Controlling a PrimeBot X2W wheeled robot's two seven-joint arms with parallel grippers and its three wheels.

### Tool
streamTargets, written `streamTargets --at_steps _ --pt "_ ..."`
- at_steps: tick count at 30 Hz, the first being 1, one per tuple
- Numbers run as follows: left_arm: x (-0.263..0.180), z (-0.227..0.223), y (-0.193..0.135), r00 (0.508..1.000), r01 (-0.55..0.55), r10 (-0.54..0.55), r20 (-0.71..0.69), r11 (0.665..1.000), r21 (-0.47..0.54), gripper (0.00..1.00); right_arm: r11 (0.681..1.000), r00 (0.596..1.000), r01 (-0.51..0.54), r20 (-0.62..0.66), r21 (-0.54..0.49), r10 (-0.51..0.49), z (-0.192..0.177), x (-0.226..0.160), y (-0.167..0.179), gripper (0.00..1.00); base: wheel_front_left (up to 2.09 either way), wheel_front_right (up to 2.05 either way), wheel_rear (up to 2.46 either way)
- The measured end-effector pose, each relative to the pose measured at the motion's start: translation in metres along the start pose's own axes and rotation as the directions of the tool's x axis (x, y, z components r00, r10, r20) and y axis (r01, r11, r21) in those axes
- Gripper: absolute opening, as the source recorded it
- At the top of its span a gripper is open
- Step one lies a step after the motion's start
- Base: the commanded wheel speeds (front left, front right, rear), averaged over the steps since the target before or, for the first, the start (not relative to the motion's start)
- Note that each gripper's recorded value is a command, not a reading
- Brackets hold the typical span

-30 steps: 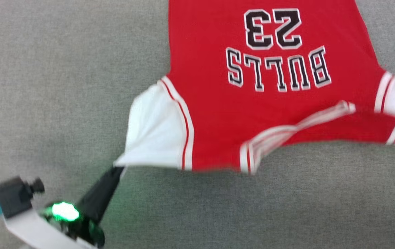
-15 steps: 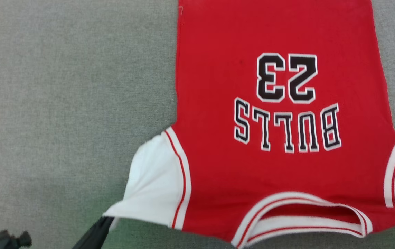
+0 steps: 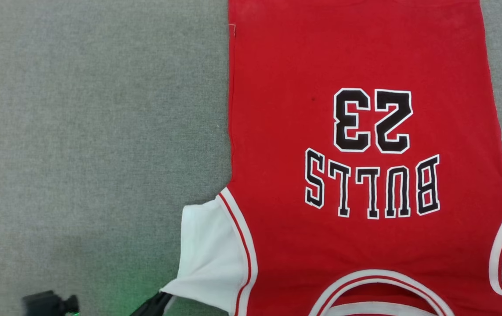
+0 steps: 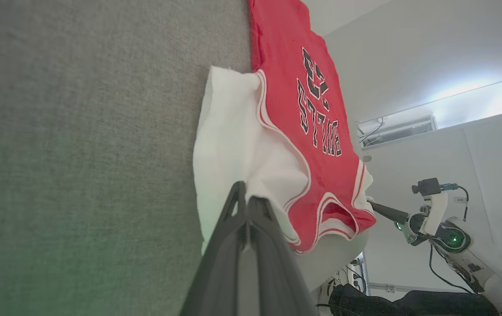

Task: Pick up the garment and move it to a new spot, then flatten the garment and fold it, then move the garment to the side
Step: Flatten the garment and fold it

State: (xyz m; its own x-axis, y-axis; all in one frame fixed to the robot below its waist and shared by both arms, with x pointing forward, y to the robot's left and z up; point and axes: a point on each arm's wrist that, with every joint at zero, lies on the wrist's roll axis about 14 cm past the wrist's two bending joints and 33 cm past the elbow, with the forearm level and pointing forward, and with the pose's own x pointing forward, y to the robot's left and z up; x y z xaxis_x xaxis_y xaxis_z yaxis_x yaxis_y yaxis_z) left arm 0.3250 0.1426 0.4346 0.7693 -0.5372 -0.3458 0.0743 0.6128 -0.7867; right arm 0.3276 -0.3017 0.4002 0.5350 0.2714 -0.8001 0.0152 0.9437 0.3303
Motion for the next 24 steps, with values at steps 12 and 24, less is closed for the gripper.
streamTargets --at_steps 12,24 --pt "0.022 -0.032 0.027 0.991 -0.047 0.052 -0.124 0.998 0.042 0.0 0.998 0.995 0.011 -0.095 -0.064 -0.017 -0.02 0.033 0.007 0.0 0.0 0.0 0.0" --pt "0.03 -0.039 0.033 0.989 -0.05 0.058 -0.137 0.997 0.061 0.0 0.995 0.998 0.033 -0.052 -0.093 -0.038 -0.02 0.046 0.01 1.0 0.0 0.0 0.0"
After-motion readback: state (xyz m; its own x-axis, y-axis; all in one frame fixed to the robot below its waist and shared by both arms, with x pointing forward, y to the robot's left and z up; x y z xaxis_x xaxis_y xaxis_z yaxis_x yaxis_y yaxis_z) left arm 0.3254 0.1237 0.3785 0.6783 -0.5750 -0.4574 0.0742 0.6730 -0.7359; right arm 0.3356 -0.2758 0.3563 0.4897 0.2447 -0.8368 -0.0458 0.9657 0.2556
